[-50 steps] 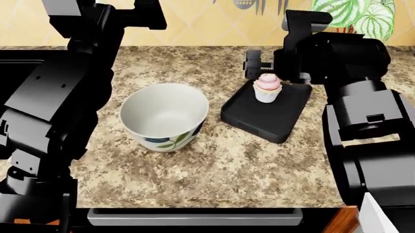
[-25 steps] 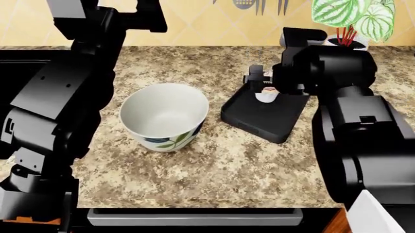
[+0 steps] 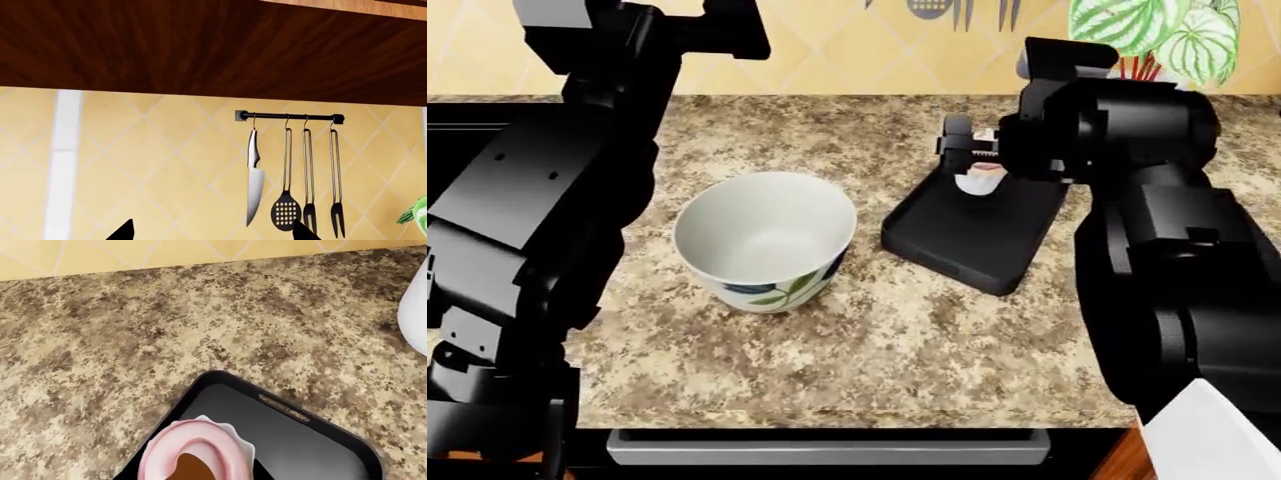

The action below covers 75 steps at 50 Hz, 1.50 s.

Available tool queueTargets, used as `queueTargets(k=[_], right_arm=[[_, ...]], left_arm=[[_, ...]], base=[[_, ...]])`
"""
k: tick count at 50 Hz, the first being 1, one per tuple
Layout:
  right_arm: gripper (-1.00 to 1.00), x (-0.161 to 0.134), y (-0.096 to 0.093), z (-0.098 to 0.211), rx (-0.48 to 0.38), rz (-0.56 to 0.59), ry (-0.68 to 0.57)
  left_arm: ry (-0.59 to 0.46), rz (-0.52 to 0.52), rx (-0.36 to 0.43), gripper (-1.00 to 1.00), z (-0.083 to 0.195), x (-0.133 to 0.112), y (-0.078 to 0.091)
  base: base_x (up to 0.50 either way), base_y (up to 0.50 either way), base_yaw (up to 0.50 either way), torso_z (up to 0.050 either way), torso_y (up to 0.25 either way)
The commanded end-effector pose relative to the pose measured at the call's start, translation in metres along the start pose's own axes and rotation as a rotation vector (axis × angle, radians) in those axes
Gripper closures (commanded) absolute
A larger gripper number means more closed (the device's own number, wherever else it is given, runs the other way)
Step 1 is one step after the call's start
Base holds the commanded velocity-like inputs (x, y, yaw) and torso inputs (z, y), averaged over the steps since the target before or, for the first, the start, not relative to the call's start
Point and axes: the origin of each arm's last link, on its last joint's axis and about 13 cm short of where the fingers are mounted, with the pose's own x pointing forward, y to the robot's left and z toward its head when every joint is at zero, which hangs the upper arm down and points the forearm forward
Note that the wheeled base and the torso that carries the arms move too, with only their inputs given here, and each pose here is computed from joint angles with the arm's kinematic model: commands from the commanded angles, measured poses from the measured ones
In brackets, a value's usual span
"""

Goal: Move the fresh-baked cupcake off the tray onto the counter, and place the bowl used for mixing into the sink.

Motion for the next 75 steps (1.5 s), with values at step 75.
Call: queueTargets(k=[75], right_arm=[[1.00,-0.050,-0.043,0.022,0.125,-0.456,-0.028]], left_arm=[[-0.038,-0.040,-0.022,-1.00,0.010,-0.002,-0.003]], base=[[0.00,0.00,0.00,0.000,0.000]])
